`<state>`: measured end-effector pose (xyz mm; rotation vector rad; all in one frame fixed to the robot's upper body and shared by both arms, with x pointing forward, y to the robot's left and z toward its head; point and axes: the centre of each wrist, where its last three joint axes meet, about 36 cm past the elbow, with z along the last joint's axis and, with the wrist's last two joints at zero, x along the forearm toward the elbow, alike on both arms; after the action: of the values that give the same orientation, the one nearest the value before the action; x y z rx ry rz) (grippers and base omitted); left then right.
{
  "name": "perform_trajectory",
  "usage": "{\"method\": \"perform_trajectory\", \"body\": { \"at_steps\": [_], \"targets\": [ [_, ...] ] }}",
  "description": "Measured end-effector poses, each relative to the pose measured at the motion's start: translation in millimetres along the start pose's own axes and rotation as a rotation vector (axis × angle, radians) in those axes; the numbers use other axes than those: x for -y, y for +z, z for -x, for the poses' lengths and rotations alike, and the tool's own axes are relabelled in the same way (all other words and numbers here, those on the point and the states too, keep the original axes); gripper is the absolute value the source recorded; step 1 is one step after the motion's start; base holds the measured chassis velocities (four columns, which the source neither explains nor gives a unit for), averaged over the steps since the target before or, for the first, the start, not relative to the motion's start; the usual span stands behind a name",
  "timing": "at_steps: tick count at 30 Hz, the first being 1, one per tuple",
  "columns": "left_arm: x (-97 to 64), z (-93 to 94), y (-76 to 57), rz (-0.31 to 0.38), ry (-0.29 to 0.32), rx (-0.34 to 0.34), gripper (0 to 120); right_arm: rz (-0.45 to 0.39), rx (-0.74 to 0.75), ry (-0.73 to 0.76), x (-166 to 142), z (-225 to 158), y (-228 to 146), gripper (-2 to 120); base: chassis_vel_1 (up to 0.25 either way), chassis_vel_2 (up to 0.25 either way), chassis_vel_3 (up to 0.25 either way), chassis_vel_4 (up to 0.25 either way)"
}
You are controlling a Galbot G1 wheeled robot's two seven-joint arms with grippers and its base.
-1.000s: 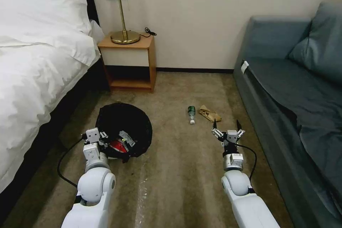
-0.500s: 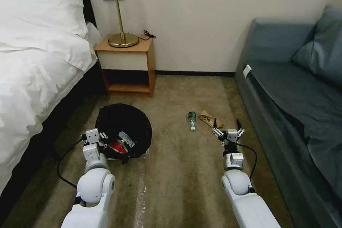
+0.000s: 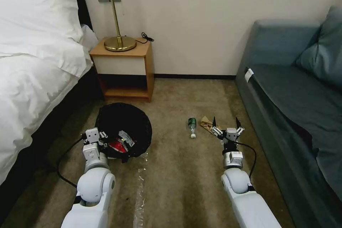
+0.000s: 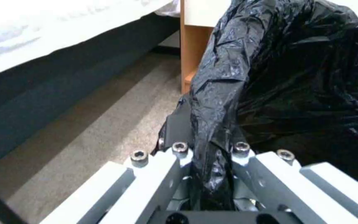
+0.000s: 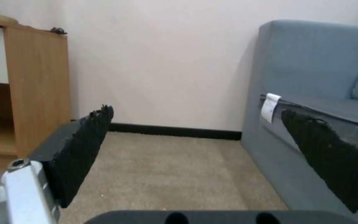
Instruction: Pick up the trash bin, then pick up the garbage on the floor and place it into the trash bin.
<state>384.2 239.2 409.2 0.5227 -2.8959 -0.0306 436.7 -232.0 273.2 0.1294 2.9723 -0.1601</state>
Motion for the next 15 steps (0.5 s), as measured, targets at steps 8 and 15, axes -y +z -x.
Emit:
{"method": "perform_trajectory", "body": {
  "at_steps": [8, 15],
  "targets": [
    [0.5, -1.3, 2.0, 0.003, 0.0, -0.005, 3, -0.001, -0.003, 0.0, 0.9, -1.1, 1.0, 100, -0.075, 0.082, 0.085, -0.089],
    [-0.5, -2.4, 1.8, 0.005, -0.001, -0.004, 3, 0.003, -0.008, 0.005, -1.3, -2.1, 2.1, 100, -0.079, 0.066, 0.08, -0.072]
  ]
}}
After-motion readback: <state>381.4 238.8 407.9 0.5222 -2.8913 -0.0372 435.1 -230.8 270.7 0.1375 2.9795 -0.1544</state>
